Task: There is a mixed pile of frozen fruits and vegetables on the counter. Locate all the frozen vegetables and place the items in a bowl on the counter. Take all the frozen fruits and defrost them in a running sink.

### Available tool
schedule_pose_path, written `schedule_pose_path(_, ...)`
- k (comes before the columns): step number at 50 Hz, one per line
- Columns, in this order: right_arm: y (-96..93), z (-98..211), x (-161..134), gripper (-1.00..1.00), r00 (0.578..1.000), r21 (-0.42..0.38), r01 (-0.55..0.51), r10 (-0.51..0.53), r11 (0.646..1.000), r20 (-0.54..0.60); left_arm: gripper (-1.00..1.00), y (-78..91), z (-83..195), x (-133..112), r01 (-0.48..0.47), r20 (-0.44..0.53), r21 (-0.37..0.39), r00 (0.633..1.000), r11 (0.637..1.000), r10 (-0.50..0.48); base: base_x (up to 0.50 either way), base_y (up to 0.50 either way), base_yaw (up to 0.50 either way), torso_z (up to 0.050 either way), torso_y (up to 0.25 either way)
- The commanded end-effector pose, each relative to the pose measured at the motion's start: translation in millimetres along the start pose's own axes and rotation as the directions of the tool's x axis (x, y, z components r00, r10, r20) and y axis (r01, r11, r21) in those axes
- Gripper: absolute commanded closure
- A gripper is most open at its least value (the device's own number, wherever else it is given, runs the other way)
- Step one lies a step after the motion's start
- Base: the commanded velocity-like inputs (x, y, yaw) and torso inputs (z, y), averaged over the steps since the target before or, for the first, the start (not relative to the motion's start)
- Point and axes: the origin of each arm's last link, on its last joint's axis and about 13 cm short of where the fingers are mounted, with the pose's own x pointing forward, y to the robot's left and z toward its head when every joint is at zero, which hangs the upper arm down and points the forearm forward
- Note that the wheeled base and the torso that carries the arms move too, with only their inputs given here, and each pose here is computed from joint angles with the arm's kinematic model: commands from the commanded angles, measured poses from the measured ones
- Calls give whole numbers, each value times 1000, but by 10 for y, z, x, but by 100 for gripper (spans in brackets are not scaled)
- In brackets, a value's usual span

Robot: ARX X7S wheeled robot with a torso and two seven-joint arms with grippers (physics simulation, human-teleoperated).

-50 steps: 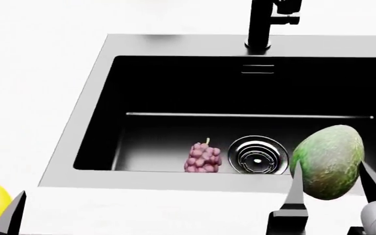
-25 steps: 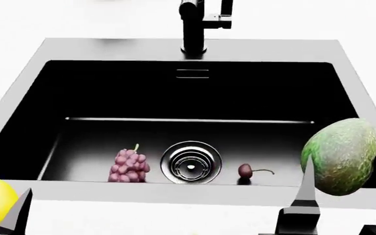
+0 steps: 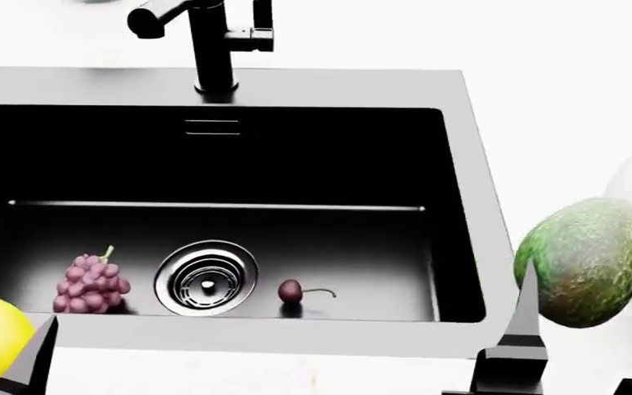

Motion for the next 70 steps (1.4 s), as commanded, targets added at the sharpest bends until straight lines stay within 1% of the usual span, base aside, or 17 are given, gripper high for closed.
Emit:
schedule_pose_path(1, -9, 18, 3, 100, 1000, -13, 8, -7, 1000, 20, 100, -13, 24, 27, -187, -1, -49, 982, 981, 188, 0, -500, 0, 0, 0)
schedule_pose_path(10, -8, 16, 7, 100, 1000, -13, 7, -7, 1000, 19, 100, 11, 23, -48, -188, 0, -49, 982, 981, 188, 0, -500, 0, 0, 0)
schedule_pose_path(20, -15, 35, 4, 100, 1000, -14, 12, -11, 1000, 26, 100, -21, 30, 56, -188, 0, -48, 982, 981, 188, -15, -500, 0, 0, 0)
schedule_pose_path(22, -16, 33, 6, 100, 1000, -15, 13, -12, 1000, 25, 100, -13, 26, 30, -188, -1, -48, 982, 981, 189, -31, -500, 0, 0, 0)
schedule_pose_path(23, -17, 38, -4, 100, 1000, -15, 13, -12, 1000, 25, 100, 10, 53, -55, -188, -1, -48, 982, 981, 189, -31, -500, 0, 0, 0)
schedule_pose_path(24, -18, 39, -5, 100, 1000, -15, 14, -13, 1000, 25, 100, 17, 51, -75, -188, 0, -49, 982, 981, 189, -35, -500, 0, 0, 0)
schedule_pose_path(27, -22, 36, -9, 100, 1000, -14, 15, -15, 1000, 23, 100, 1, 19, -16, -188, -2, -48, 982, 981, 188, -32, -500, 0, 0, 0)
schedule_pose_path(34, -31, 16, 13, 100, 1000, -14, 18, -18, 1000, 19, 100, 0, 22, 21, -193, -2, -50, 981, 980, 193, -17, -500, 0, 0, 0)
schedule_pose_path(40, -34, 17, 19, 100, 1000, -13, 20, -20, 1000, 24, 100, 41, 43, -85, -196, 2, -52, 981, 979, 196, 0, -500, 0, 0, 0)
schedule_pose_path(43, -54, -20, 56, 100, 999, -11, 27, -27, 1000, 23, 100, 38, 17, -80, -197, 1, -52, 980, 979, 198, 1, -500, 0, 0, 0)
schedule_pose_path(52, -40, -15, 33, 100, 999, -12, 17, -17, 1000, 31, 100, 48, 30, -91, -201, 3, -51, 979, 978, 202, 18, -500, 0, 0, 0)
schedule_pose_path(59, -51, -36, 49, 100, 998, -31, 20, -18, 999, 56, 100, 64, 58, -107, -207, 7, -51, 978, 977, 207, 230, -412, 0, 0, 0)
schedule_pose_path(65, -41, -57, 47, 100, 998, -53, 9, -6, 999, 56, 100, 73, 48, -85, -221, 11, -52, 975, 974, 222, 454, -96, 0, 0, 0)
schedule_pose_path(67, -35, -59, 48, 100, 998, -60, 7, -4, 998, 55, 100, 83, 46, -103, -224, 11, -51, 974, 973, 224, 479, 0, 0, 0, 0)
schedule_pose_path(68, -32, -67, 70, 100, 999, -62, 6, -3, 998, 54, 100, 106, 79, -150, -226, 12, -51, 974, 973, 227, 480, 0, 0, 0, 0)
schedule_pose_path(70, -30, -62, 57, 100, 999, -64, 6, -3, 998, 54, 100, 111, 63, -152, -230, 13, -52, 973, 972, 231, 479, 4, 0, 0, 8)
